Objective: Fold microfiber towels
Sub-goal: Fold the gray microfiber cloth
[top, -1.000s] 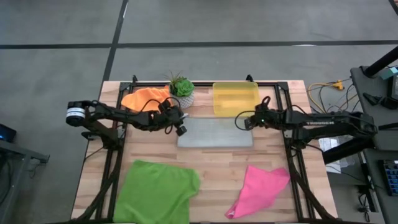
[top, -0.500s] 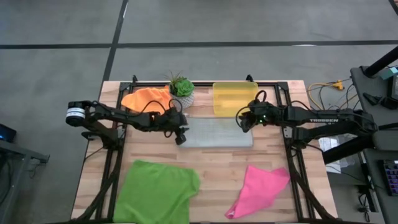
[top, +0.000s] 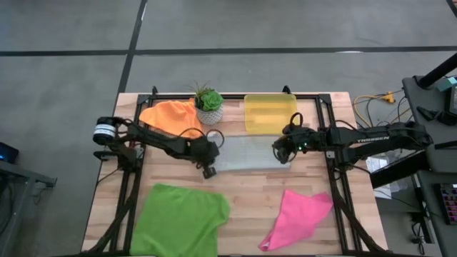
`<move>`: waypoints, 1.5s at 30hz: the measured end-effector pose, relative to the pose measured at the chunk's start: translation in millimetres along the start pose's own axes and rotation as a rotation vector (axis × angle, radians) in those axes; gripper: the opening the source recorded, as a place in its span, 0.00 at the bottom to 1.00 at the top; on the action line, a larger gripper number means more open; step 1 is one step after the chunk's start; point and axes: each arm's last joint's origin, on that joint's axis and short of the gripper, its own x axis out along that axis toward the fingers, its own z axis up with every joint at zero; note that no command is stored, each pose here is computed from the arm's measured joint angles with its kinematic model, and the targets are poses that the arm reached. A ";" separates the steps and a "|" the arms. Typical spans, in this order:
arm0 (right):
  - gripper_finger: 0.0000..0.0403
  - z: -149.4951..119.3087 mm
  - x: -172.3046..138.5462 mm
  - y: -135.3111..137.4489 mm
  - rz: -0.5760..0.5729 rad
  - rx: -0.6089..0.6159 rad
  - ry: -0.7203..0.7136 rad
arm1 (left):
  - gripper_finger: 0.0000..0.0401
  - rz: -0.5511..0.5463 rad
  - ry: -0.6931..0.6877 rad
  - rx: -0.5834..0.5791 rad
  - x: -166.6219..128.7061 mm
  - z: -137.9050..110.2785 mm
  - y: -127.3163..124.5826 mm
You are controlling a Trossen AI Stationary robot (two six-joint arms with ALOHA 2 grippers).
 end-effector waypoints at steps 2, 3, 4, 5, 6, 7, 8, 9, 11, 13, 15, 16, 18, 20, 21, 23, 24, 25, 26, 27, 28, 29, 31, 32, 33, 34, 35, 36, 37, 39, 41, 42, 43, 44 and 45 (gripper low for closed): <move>0.19 -3.4 -1.3 4.8 0.021 -0.020 0.010 | 0.00 -0.022 0.014 0.021 0.5 1.4 -15.8; 0.18 -5.3 -2.0 7.1 0.031 -0.030 0.015 | 0.00 -0.035 0.020 0.027 0.7 2.1 -24.1; 0.17 -6.9 -2.6 9.2 0.041 -0.039 0.020 | 0.00 -0.045 0.023 0.031 1.9 2.4 -32.8; 0.17 -8.4 -3.3 11.2 0.050 -0.048 0.024 | 0.00 -0.057 0.022 0.023 3.1 3.8 -41.2; 0.16 -9.8 -3.9 12.9 0.058 -0.056 0.028 | 0.00 -0.068 0.023 0.008 4.7 4.4 -49.7; 0.16 -11.4 -4.5 14.7 0.066 -0.064 0.032 | 0.00 -0.078 0.024 -0.015 6.8 5.7 -58.4; 0.16 -12.8 -5.1 16.4 0.074 -0.072 0.036 | 0.00 -0.090 0.024 -0.041 9.2 7.5 -67.1; 0.15 -14.2 -5.8 18.1 0.082 -0.080 0.039 | 0.00 -0.106 0.025 -0.068 11.8 9.9 -75.9; 0.15 -17.3 -7.7 21.9 0.102 -0.097 0.047 | 0.00 -0.159 0.035 -0.111 17.7 16.5 -93.5; 0.15 -19.8 -10.6 25.4 0.123 -0.115 0.049 | 0.00 -0.286 0.032 -0.110 26.2 26.6 -113.1; 0.16 -21.9 -14.9 28.7 0.147 -0.143 0.045 | 0.00 -0.436 0.040 -0.062 34.9 36.4 -132.0; 0.16 -22.7 -17.4 29.9 0.160 -0.163 0.040 | 0.00 -0.483 0.053 -0.037 37.6 40.9 -138.6; 0.16 -23.4 -23.7 31.7 0.190 -0.199 0.025 | 0.00 -0.511 0.079 0.000 37.3 48.8 -144.4; 0.16 -23.0 -31.7 32.5 0.224 -0.207 0.005 | 0.00 -0.512 0.075 0.037 30.3 58.4 -144.1; 0.16 -22.7 -36.6 32.7 0.244 -0.205 -0.007 | 0.00 -0.517 0.047 0.057 25.4 65.1 -142.0; 0.16 -21.7 -47.3 32.6 0.284 -0.189 -0.038 | 0.00 -0.530 -0.027 0.094 11.4 79.7 -135.4; 0.16 -21.6 -52.8 32.4 0.301 -0.180 -0.055 | 0.00 -0.533 -0.062 0.116 4.3 86.5 -130.6; 0.16 -21.5 -58.5 32.2 0.315 -0.165 -0.076 | 0.00 -0.530 -0.098 0.139 -0.8 92.9 -124.9; 0.16 -21.6 -64.1 31.8 0.325 -0.147 -0.098 | 0.00 -0.517 -0.136 0.153 -5.0 99.4 -118.6; 0.16 -21.9 -69.5 31.4 0.331 -0.129 -0.123 | 0.00 -0.491 -0.165 0.158 -5.7 105.1 -111.1; 0.16 -22.4 -74.8 31.5 0.337 -0.113 -0.148 | 0.00 -0.468 -0.184 0.150 -4.7 111.5 -101.8; 0.16 -23.0 -80.0 31.7 0.345 -0.100 -0.174 | 0.00 -0.450 -0.200 0.145 -3.0 118.0 -91.7; 0.15 -25.3 -88.7 32.5 0.354 -0.080 -0.217 | 0.00 -0.428 -0.220 0.155 7.9 130.5 -71.5; 0.15 -26.3 -93.1 33.4 0.363 -0.071 -0.240 | 0.00 -0.430 -0.243 0.175 12.4 137.5 -63.2; 0.14 -27.4 -96.3 34.4 0.367 -0.063 -0.259 | 0.00 -0.426 -0.258 0.195 17.7 143.1 -55.1; 0.14 -28.3 -99.1 36.3 0.373 -0.050 -0.281 | 0.00 -0.414 -0.276 0.211 24.7 149.5 -47.8; 0.14 -28.6 -102.0 38.1 0.379 -0.037 -0.305 | 0.00 -0.410 -0.312 0.224 29.4 158.1 -41.9; 0.13 -29.0 -104.5 39.8 0.384 -0.024 -0.327 | 0.00 -0.400 -0.332 0.226 34.7 164.9 -35.6; 0.13 -29.6 -106.2 42.3 0.390 -0.015 -0.344 | 0.00 -0.390 -0.337 0.229 41.4 170.5 -30.6; 0.13 -29.1 -109.5 46.4 0.392 0.016 -0.389 | 0.00 -0.379 -0.369 0.240 54.4 185.3 -21.8; 0.13 -29.7 -110.3 50.4 0.382 0.038 -0.419 | 0.00 -0.394 -0.364 0.262 70.5 194.5 -17.5; 0.13 -28.8 -111.4 51.4 0.370 0.046 -0.431 | 0.00 -0.393 -0.372 0.275 78.2 199.5 -16.6; 0.13 -28.9 -111.2 52.9 0.358 0.043 -0.435 | 0.00 -0.392 -0.370 0.280 85.7 202.9 -16.9; 0.13 -27.5 -111.9 55.1 0.350 0.045 -0.441 | 0.00 -0.391 -0.370 0.282 91.3 206.8 -17.8; 0.13 -25.3 -113.4 57.1 0.346 0.049 -0.448 | 0.00 -0.380 -0.376 0.280 96.2 211.2 -18.5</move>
